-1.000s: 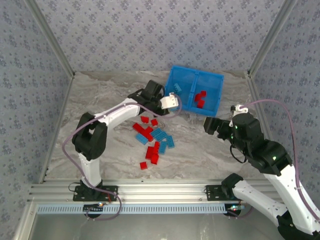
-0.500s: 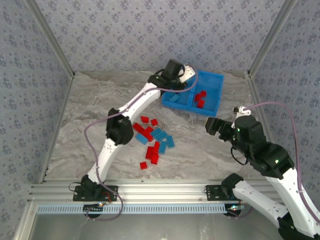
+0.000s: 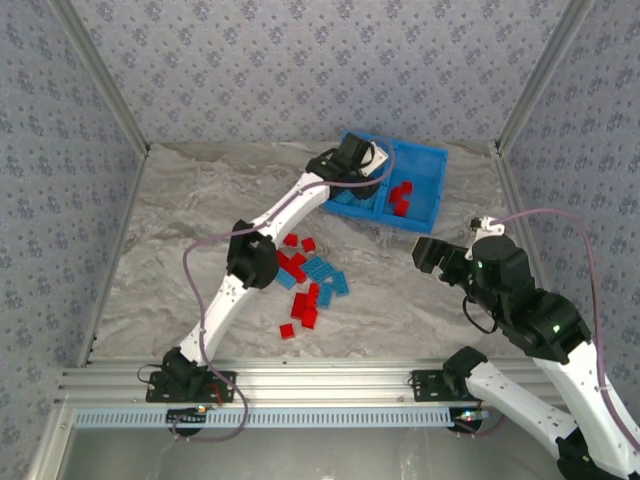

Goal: Sort the legos into containers by color

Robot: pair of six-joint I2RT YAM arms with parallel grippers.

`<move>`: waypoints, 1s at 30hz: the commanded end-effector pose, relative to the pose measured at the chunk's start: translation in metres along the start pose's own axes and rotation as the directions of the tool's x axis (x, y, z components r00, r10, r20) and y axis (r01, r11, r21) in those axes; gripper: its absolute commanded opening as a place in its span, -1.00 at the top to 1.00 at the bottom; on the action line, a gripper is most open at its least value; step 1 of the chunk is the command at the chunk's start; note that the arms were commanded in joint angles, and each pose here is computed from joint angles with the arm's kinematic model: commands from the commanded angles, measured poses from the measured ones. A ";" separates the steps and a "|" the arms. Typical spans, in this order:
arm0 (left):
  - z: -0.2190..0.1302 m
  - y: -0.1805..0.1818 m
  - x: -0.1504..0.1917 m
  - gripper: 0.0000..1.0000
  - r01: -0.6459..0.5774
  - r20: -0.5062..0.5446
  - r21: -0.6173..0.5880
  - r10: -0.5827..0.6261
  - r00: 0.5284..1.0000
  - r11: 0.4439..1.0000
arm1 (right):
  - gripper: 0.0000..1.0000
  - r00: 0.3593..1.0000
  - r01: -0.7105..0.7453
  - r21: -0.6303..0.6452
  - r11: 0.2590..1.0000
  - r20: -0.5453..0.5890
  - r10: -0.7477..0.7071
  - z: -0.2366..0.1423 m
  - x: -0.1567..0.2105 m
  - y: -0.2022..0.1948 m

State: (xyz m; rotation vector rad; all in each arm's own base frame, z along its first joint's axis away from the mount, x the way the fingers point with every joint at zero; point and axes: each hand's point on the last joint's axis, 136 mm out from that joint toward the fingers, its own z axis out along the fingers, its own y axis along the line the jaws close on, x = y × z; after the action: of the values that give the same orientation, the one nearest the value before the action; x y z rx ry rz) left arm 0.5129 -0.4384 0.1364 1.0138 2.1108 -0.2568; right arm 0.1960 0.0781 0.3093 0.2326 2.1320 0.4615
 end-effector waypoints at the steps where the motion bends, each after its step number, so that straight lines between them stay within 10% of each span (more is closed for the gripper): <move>1: -0.093 0.005 -0.078 -0.14 0.034 0.191 0.013 -0.036 0.981 0.999 | -1.00 1.000 -0.007 -0.001 1.000 -0.004 0.007 0.003 0.002 0.001; 11: -0.274 0.010 -0.084 -0.43 0.054 0.387 0.009 -0.053 0.920 0.999 | -1.00 0.968 0.152 -0.156 0.976 -0.177 -0.179 0.053 0.034 0.051; 19: -0.372 0.003 0.042 -0.80 0.103 0.350 -0.050 -0.079 0.934 0.993 | -1.00 0.844 0.319 -0.230 0.919 -0.372 -0.386 0.136 0.083 0.105; 30: -0.410 -0.022 0.219 -0.98 0.192 0.037 -0.087 -0.190 0.981 0.977 | -0.78 0.716 0.380 -0.207 0.901 -0.551 -0.429 0.277 0.145 0.140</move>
State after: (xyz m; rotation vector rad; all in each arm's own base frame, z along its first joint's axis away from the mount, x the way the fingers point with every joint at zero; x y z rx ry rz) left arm 0.2030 -0.1584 0.2825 0.7790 2.0648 -0.3285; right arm 0.3304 0.3019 0.1260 -0.4499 2.6599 0.3736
